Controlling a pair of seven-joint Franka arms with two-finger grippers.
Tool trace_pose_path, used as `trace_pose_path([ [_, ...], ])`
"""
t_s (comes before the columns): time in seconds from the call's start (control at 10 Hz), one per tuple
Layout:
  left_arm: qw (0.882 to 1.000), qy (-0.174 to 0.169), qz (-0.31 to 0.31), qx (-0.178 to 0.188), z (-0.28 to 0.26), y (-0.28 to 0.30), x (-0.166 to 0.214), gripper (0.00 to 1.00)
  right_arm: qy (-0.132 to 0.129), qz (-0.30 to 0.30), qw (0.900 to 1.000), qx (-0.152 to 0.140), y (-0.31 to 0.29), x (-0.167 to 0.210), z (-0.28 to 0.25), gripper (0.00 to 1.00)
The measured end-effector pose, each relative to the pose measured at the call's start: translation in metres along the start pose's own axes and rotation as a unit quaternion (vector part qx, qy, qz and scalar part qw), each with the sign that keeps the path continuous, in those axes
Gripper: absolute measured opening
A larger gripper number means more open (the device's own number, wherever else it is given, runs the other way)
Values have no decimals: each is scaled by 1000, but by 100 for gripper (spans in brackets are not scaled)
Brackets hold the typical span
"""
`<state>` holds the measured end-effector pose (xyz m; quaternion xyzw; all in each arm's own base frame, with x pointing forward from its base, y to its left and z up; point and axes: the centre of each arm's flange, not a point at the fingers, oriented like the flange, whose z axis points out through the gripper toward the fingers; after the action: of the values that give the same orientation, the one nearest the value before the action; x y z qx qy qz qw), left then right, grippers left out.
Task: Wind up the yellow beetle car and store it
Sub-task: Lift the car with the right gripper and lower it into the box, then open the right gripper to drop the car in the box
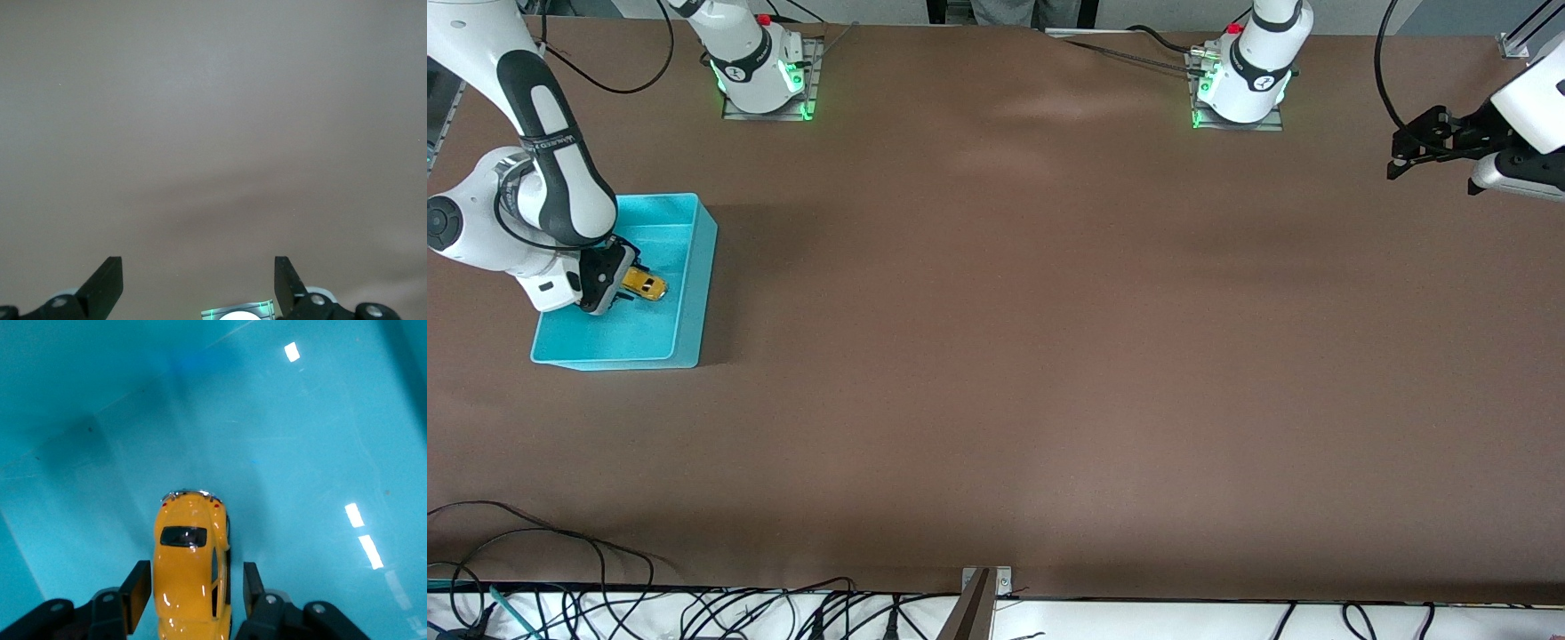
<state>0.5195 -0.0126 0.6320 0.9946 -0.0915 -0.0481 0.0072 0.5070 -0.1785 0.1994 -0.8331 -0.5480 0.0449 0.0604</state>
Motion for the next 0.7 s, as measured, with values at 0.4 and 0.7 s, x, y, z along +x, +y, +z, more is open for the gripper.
trace_pose_path([
  [0.4,1000,0,-1,0,0,-1,0,100,17,-17,999,-28,25,32,-73,81],
  [0.7,1000,0,-1,0,0,-1,0,100,26,38,999,-24,40,53,-167,85],
])
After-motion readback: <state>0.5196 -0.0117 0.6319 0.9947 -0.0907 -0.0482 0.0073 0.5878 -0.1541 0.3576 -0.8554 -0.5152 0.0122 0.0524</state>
